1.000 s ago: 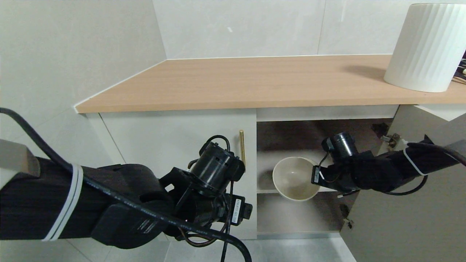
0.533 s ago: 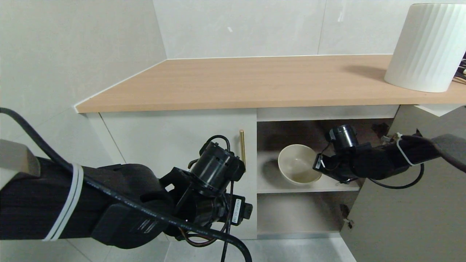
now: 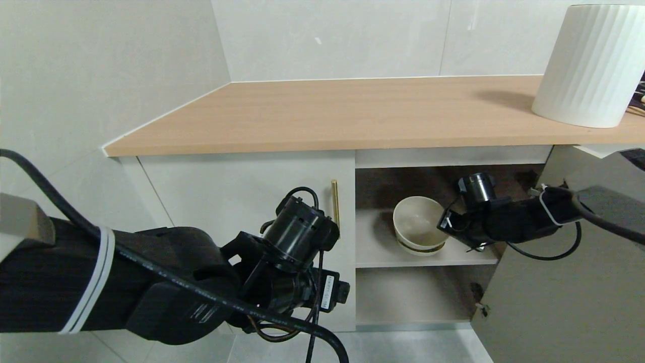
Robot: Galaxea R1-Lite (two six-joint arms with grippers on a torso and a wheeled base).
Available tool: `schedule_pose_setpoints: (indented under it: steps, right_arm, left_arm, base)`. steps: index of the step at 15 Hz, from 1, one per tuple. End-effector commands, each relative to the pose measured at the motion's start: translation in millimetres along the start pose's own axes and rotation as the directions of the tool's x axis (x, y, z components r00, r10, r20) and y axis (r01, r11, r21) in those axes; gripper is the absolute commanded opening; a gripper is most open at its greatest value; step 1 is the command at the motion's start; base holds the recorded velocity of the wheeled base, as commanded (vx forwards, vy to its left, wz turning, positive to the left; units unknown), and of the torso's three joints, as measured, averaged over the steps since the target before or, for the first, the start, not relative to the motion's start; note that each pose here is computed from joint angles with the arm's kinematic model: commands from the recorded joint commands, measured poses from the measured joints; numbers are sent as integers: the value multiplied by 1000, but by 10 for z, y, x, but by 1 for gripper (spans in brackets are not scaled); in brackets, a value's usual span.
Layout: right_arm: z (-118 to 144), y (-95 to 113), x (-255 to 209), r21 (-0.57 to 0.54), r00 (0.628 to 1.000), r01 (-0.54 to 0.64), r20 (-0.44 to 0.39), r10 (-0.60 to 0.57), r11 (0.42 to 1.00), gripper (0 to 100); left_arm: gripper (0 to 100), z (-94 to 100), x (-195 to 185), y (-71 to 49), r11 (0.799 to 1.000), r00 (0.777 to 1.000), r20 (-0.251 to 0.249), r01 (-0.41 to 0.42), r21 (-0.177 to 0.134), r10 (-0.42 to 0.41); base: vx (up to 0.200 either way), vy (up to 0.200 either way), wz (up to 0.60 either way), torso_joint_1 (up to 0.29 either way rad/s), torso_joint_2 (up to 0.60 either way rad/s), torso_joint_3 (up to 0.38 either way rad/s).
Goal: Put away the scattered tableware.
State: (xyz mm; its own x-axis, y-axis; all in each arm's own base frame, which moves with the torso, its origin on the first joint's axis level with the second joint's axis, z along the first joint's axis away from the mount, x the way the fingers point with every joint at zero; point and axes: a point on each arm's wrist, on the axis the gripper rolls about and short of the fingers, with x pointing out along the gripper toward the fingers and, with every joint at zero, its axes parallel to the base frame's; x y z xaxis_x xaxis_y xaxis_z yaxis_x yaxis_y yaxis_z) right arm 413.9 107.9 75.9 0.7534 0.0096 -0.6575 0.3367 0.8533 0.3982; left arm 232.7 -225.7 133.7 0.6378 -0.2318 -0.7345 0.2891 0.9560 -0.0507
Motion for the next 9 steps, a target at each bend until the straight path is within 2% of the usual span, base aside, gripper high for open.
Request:
schedule_pose_setpoints:
  steps: [1,9]
  right_arm:
    - [-3,-19,67,7,1000,8,-1,-8,1000,0]
    - [35,-46,237,40,1000,21,9,-22,999,0]
  left_arm:
    - [100,-4,8,0,1000,1000,-2,-1,0,1]
    - [100,-4,8,0,1000,1000,-2,-1,0,1]
  base:
    - [0,0,0,0,0,0]
    - [0,0,0,0,0,0]
